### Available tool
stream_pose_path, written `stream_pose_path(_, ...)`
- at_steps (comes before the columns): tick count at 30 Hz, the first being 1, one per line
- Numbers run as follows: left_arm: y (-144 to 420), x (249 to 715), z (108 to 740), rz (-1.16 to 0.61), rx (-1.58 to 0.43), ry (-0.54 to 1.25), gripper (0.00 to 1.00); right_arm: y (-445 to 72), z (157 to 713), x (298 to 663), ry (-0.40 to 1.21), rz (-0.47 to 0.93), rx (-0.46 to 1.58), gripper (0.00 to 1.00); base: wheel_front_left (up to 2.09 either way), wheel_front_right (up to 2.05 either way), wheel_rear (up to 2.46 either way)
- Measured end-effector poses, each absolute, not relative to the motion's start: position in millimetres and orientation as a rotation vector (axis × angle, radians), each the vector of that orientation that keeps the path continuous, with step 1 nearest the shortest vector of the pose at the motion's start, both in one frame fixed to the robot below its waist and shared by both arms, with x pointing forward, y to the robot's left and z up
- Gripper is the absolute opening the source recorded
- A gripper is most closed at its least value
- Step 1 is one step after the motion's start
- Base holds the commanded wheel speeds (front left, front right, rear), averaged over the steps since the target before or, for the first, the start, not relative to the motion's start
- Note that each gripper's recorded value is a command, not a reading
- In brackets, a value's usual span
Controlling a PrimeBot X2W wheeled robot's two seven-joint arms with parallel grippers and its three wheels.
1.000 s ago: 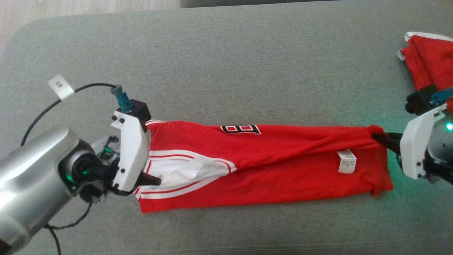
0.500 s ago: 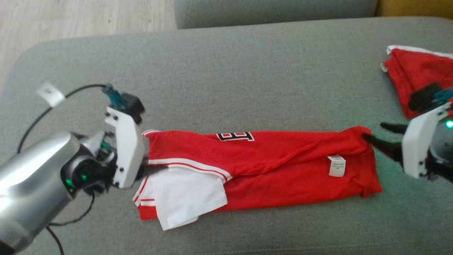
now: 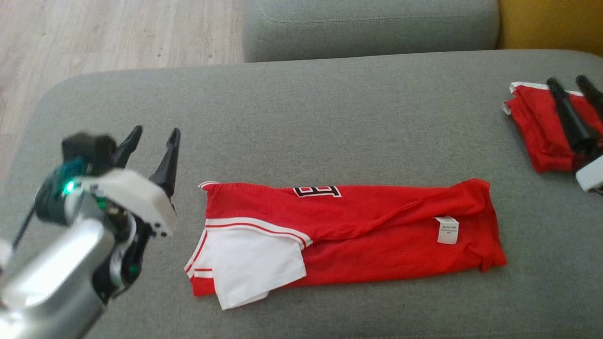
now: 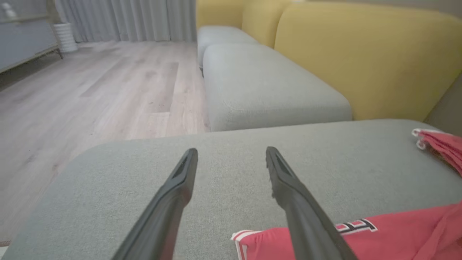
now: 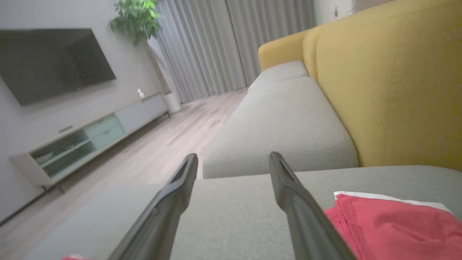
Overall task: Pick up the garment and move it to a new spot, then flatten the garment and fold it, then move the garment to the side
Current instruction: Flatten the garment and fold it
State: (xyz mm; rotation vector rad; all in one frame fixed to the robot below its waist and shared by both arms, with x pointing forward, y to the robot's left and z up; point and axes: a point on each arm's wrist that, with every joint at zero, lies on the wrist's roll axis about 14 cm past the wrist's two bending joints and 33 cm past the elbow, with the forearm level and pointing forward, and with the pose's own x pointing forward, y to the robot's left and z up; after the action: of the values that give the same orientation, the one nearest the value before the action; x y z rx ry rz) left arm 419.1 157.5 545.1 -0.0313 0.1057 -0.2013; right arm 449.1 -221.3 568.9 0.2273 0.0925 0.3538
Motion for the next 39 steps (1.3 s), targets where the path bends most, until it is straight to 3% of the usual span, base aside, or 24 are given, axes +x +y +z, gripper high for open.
stream_pose_path(6,163.0,398.7,544.6,-0.085,-0.058,-0.002,1.00,-222.0,567.6,443.2,-0.060,0.254,0.305,1.00,0.00,0.00,0.00)
stream_pose_path(11,167.3,384.5,563.8,0.013,-0.089,-0.119,1.00,-210.3,497.9,397.5,0.034,0.164,0.343,1.00,0.00,0.00,0.00)
stream_pose_path(15,167.7,366.7,542.8,0.072,-0.136,-0.090,1.00,-205.6,458.8,367.1,0.123,0.117,0.350,1.00,0.00,0.00,0.00)
stream_pose_path(23,164.2,361.1,528.0,0.059,-0.173,-0.073,1.00,-203.3,452.8,371.9,0.161,0.115,0.327,1.00,0.00,0.00,0.00)
stream_pose_path(33,159.2,364.3,512.1,0.042,-0.189,-0.046,1.00,-198.2,431.6,418.5,0.395,0.122,0.312,1.00,0.00,0.00,0.00)
stream_pose_path(39,174.1,362.6,509.0,0.087,-0.179,-0.047,1.00,-189.2,376.8,400.8,0.697,0.107,0.346,1.00,0.00,0.00,0.00)
